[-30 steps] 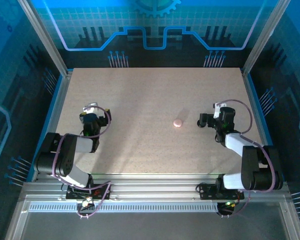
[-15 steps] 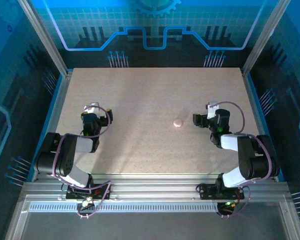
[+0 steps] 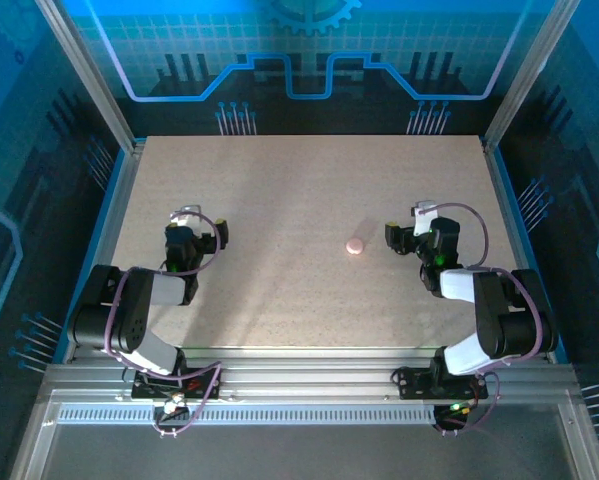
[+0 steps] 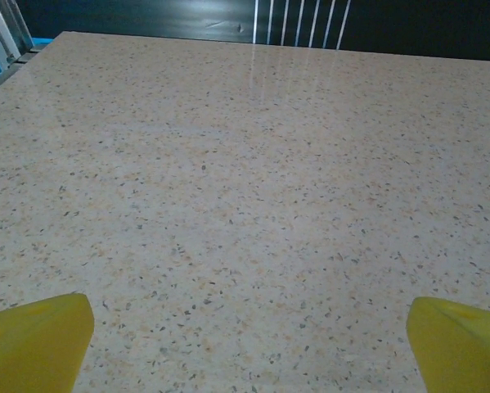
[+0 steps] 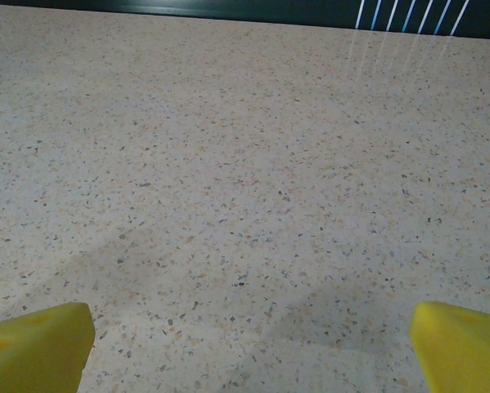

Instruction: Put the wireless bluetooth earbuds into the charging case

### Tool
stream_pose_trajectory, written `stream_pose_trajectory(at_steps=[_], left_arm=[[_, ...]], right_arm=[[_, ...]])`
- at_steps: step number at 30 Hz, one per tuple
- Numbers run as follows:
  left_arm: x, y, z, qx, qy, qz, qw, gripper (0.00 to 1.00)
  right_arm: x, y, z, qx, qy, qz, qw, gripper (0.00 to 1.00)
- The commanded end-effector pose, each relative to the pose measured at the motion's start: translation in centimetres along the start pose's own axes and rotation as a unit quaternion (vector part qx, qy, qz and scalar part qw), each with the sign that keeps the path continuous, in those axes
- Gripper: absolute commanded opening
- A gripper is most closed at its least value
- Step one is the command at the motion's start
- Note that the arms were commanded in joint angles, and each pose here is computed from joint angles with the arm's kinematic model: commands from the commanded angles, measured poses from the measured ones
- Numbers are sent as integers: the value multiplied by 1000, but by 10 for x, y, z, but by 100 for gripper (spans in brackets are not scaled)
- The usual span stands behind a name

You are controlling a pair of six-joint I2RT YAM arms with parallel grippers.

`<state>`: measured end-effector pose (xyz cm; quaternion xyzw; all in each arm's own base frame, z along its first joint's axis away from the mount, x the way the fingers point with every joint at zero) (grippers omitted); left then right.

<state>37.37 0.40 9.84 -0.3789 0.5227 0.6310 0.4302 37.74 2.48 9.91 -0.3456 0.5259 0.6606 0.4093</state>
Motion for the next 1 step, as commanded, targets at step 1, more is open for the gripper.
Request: stream_pose_trajectory(at_steps=[1], left_arm=[[-6,-3,-1,11,-6,-8,1000,99]], right_arm=[[-2,0,4,-7,11,-10,1000,100]])
Point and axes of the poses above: each hand's point on the last joint's axis, 136 mm out from that joint toward the fingers, its own y axis back along the fingers, its own z axis along the line the jaws close on, x = y × z, the point moved 2 cm from there along y, back along the fingers, and after that the axes turned 14 degrees about -y, right-handed, at the moved point
